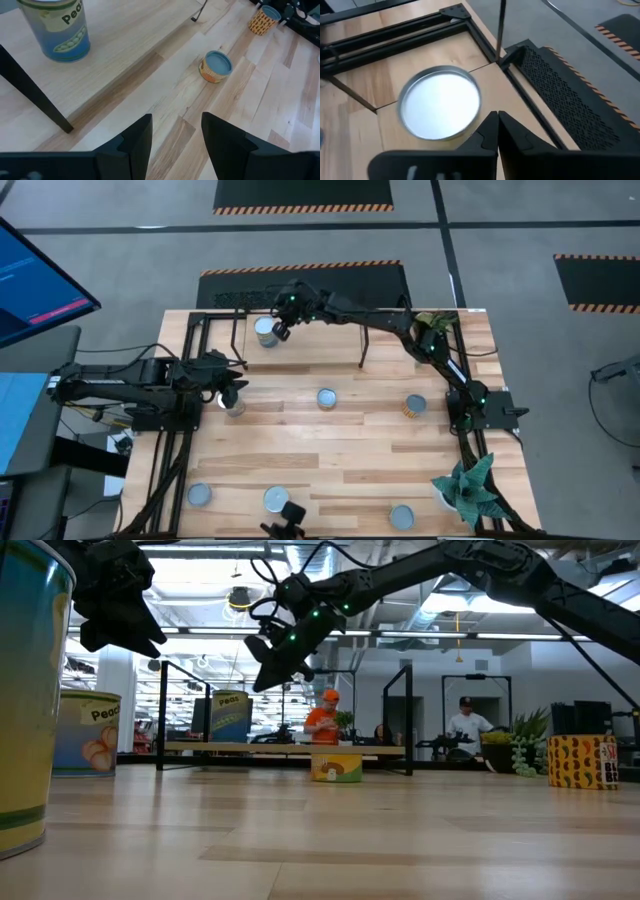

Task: Pick and place cans onto a shelf
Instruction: Put the canned peas on the shelf

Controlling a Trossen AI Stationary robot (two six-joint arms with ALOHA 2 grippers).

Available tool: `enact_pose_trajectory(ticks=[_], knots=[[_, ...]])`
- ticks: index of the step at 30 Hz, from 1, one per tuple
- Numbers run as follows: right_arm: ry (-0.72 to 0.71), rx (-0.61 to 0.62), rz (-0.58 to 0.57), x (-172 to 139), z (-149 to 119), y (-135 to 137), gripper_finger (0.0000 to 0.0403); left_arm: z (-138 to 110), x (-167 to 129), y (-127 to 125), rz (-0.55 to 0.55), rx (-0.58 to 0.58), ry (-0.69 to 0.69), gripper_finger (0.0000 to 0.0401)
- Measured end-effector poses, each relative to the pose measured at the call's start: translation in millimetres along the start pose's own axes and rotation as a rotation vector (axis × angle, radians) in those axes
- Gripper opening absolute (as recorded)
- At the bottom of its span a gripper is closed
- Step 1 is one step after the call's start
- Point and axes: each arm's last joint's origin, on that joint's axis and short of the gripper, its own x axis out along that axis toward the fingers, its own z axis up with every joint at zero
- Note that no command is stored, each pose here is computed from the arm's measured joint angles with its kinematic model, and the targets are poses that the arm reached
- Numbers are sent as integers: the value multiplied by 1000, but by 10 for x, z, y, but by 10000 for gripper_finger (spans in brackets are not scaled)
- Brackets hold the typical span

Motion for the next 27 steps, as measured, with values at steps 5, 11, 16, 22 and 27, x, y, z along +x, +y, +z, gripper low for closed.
enact_pose_trajectory(ticks=[5, 11, 16, 22, 27], knots=[[2, -3, 5, 24, -34, 34, 19, 0, 0, 0, 0, 0, 0, 163], [-4, 3, -16, 82, -96, 26, 23, 0, 0, -1, 0, 0, 0, 163], [-3, 13, -14, 83, -99, 6, 25, 0, 0, 0, 0, 0, 0, 163], [-35, 3, 18, 81, -69, 67, 20, 0, 0, -1, -1, 0, 0, 163], [-25, -1, 33, 77, -79, 106, 22, 1, 0, 0, 0, 0, 0, 163]])
